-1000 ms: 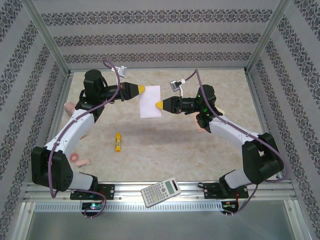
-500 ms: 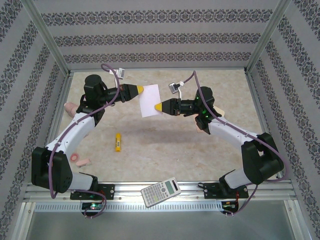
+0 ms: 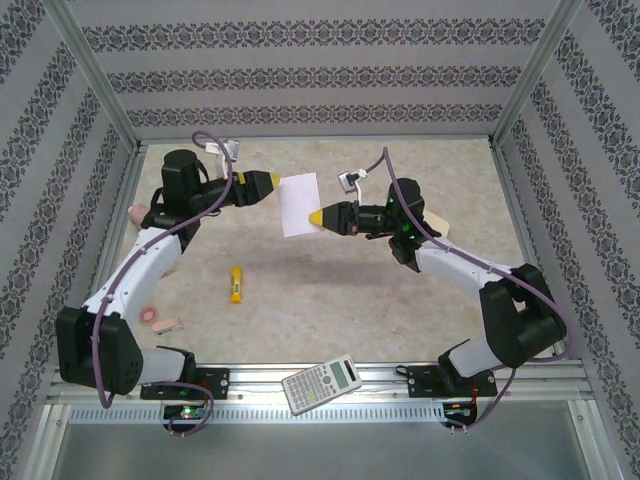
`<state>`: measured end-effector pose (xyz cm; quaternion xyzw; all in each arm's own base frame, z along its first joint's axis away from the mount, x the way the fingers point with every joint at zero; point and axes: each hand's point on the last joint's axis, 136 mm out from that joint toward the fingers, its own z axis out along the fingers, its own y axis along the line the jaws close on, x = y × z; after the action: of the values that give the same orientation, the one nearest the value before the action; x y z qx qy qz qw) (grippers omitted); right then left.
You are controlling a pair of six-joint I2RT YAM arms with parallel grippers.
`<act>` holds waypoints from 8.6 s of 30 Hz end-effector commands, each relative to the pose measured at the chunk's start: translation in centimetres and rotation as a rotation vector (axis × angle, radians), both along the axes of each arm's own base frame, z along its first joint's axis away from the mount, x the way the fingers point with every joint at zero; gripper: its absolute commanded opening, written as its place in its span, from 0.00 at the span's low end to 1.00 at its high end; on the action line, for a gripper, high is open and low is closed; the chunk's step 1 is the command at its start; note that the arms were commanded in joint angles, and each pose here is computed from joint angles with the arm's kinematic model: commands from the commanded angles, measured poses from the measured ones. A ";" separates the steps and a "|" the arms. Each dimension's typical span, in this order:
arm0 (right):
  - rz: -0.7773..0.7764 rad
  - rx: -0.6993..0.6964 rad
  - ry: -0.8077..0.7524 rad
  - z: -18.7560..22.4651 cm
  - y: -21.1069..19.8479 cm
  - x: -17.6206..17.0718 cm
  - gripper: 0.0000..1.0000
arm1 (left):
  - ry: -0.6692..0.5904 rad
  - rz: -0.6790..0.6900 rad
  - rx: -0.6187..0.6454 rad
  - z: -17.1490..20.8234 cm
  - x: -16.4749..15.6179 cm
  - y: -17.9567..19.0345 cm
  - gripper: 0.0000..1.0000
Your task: Place the letter into the envelope and seal it
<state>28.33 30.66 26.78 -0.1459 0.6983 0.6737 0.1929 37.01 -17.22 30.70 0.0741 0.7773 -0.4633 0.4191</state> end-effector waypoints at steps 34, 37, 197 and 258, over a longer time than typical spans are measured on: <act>-0.155 -0.422 0.347 -21.7 2.2 3.1 0.19 | 0.103 0.237 0.220 -5.2 -1.6 5.3 1.00; -0.158 -0.456 0.345 -21.8 1.9 3.0 0.29 | 0.104 0.237 0.213 -5.2 -1.4 5.2 1.00; -0.630 -0.795 0.270 -19.7 -22.7 4.7 0.13 | 0.136 0.262 0.233 -5.9 -0.6 6.0 1.00; -0.313 -0.893 0.320 -20.4 3.4 4.7 0.70 | 0.220 0.399 0.305 -9.1 -2.8 9.9 1.00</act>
<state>33.19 33.08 6.51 0.0002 0.9536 0.2801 0.1104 34.53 -7.68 21.48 -0.0688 0.8804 -0.2519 0.3958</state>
